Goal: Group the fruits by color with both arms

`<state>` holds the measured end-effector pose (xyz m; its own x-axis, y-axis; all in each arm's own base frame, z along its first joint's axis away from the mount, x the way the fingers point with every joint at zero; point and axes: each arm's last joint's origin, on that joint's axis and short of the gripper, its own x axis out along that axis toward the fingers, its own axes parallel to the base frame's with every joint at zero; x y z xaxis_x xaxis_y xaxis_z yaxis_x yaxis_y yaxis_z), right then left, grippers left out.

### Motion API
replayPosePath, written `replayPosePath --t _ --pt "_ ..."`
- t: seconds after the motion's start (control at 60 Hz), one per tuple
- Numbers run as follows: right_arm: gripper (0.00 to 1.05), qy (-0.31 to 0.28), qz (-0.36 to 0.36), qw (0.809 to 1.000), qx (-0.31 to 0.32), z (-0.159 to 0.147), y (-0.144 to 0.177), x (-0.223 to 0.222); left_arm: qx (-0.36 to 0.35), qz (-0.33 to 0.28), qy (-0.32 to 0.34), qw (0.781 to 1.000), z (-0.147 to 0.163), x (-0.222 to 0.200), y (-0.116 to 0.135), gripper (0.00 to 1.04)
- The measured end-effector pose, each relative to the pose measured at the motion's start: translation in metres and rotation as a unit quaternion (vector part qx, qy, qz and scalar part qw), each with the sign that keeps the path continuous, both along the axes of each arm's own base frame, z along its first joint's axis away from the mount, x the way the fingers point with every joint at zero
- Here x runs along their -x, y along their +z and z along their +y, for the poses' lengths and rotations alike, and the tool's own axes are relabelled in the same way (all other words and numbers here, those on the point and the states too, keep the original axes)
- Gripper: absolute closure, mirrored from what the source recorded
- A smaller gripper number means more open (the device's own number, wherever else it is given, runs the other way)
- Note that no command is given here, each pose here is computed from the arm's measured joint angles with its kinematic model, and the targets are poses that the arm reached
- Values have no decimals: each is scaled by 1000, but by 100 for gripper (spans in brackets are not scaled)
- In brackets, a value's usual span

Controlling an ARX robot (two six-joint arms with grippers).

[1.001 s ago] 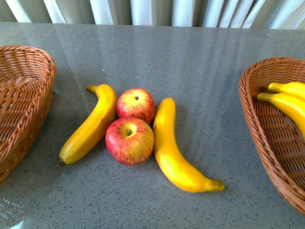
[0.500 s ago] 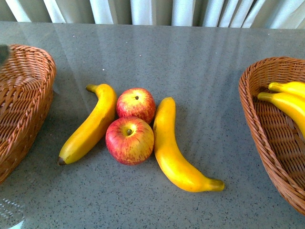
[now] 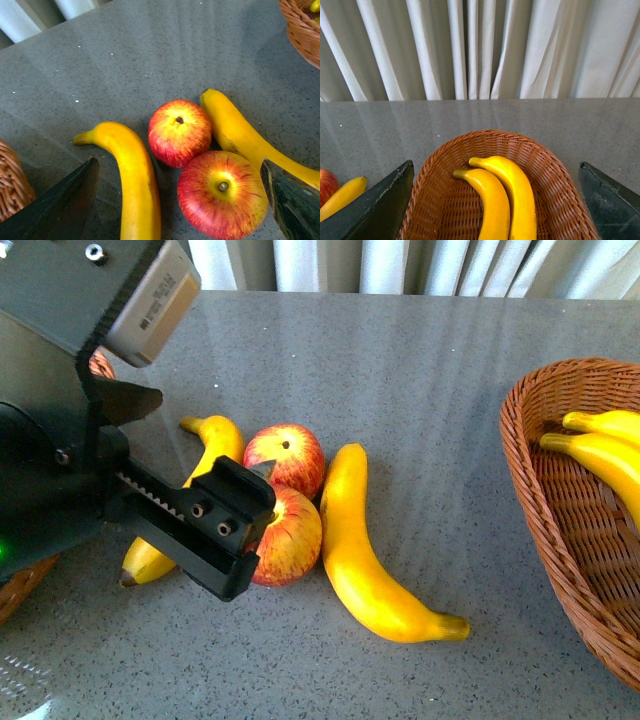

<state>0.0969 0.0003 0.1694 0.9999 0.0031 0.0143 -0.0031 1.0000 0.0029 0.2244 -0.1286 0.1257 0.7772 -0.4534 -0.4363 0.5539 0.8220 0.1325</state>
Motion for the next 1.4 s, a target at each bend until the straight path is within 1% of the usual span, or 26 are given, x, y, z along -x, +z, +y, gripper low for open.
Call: replayPosePath --t 0.167,0.617,0.634,0.75,1.401 --pt "9 0 0 1000 0 0 0 0 3 25 -29 999 -10 -3 -11 9" --pt "9 0 0 1000 0 0 0 0 3 63 -50 997 -20 -2 -34 9" --pt "9 0 0 1000 0 0 0 0 0 70 -51 996 -21 -4 -38 9" --pt "9 0 0 1000 0 0 0 0 -6 79 -51 996 -23 -5 -45 9" --pt "9 0 0 1000 0 0 0 0 -17 90 -49 995 -26 -14 -58 9"
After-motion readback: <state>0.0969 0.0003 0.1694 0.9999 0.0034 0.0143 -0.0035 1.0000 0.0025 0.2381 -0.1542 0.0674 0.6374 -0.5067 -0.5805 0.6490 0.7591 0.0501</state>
